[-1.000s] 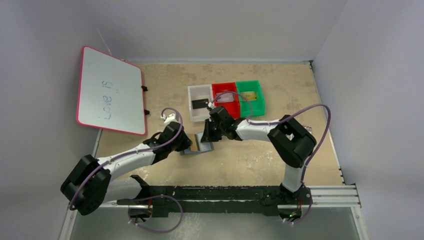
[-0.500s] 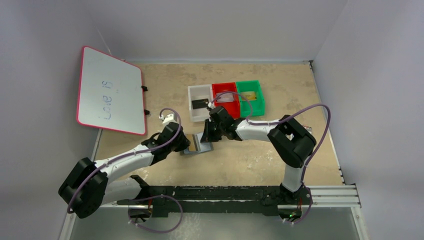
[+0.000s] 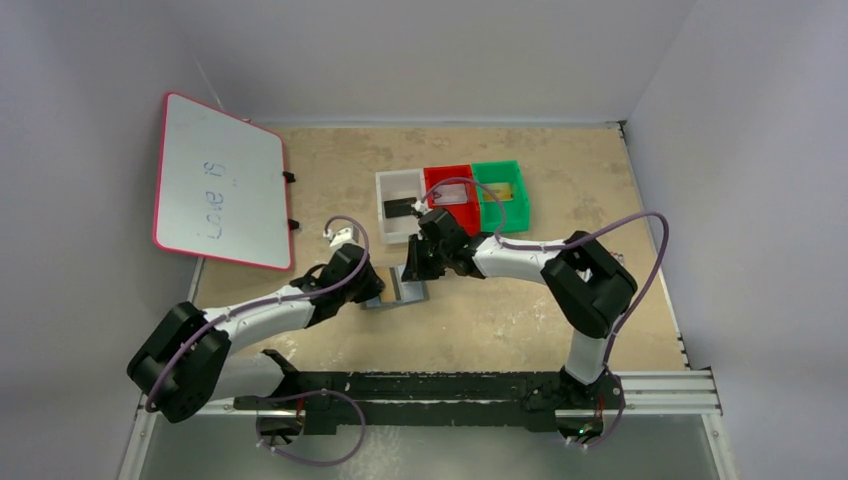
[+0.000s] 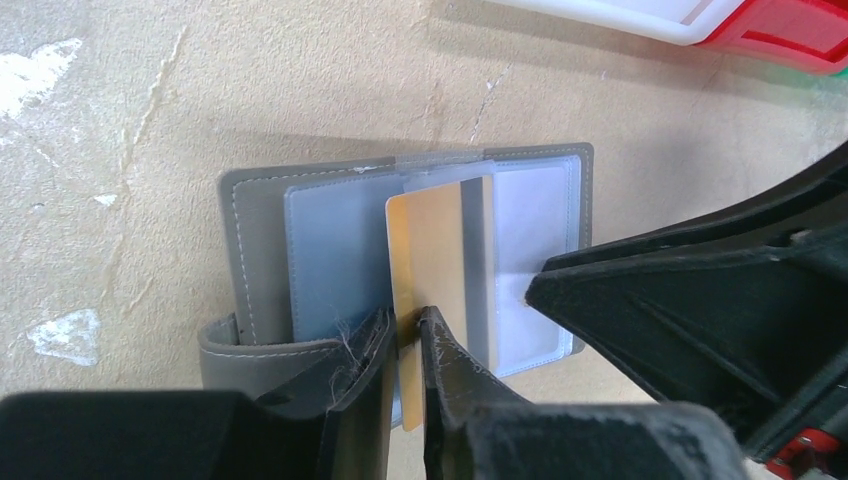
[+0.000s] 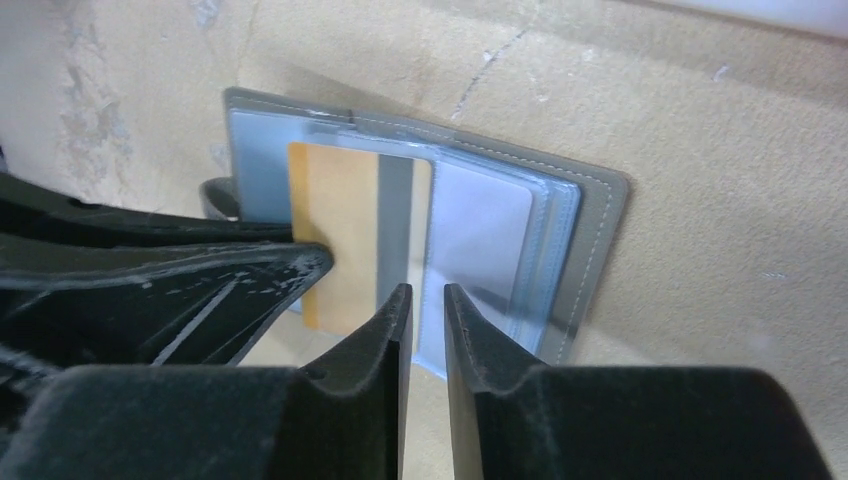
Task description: Take the credit cards out of the card holder
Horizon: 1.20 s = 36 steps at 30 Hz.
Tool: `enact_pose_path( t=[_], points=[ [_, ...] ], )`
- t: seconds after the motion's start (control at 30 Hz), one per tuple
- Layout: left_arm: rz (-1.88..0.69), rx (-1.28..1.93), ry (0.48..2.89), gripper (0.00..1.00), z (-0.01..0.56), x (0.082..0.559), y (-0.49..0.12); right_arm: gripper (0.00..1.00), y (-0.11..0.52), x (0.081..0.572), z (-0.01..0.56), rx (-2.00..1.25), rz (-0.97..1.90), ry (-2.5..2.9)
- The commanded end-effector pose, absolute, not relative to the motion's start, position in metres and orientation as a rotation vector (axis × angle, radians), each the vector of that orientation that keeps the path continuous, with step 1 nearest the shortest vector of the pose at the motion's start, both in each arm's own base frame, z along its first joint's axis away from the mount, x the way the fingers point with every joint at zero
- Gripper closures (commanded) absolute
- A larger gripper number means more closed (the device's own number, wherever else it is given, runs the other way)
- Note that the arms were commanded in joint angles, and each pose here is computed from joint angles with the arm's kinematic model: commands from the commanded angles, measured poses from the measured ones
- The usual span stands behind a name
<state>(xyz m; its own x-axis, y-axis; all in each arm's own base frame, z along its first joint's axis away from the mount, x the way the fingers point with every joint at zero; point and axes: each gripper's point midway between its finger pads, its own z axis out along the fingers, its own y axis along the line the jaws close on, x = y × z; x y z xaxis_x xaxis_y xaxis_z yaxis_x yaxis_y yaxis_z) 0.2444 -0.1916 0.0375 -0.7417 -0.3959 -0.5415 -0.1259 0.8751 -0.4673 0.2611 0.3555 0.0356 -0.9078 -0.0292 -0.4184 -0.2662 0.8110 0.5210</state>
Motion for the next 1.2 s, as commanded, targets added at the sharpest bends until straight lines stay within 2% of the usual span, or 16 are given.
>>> enact_pose_path(
  t=[0.0,0.17,0.3,0.53,0.9,1.17],
  points=[
    [-0.521,-0.310,2.425,0.85,0.026,0.237,-0.191,0.78,0.376,0.265,0.081,-0.322,0.981,2.470],
    [-0.536,-0.298,2.439,0.75,0.025,0.235,-0.194,0.70,0.380,0.262,0.077,-0.318,1.021,2.481],
    [-0.533,-0.316,2.407,0.70,0.036,0.236,-0.189,0.70,0.377,0.261,0.071,-0.306,1.006,2.498],
    [-0.606,-0.282,2.404,0.73,0.039,0.236,-0.201,0.74,0.370,0.259,0.054,-0.268,0.947,2.557],
    [-0.743,-0.324,2.369,0.71,0.043,0.244,-0.222,0.79,0.351,0.254,0.037,-0.192,0.835,2.623],
    [-0.816,-0.382,2.385,0.79,0.030,0.244,-0.228,0.81,0.349,0.251,0.029,-0.187,0.833,2.642]
  ],
)
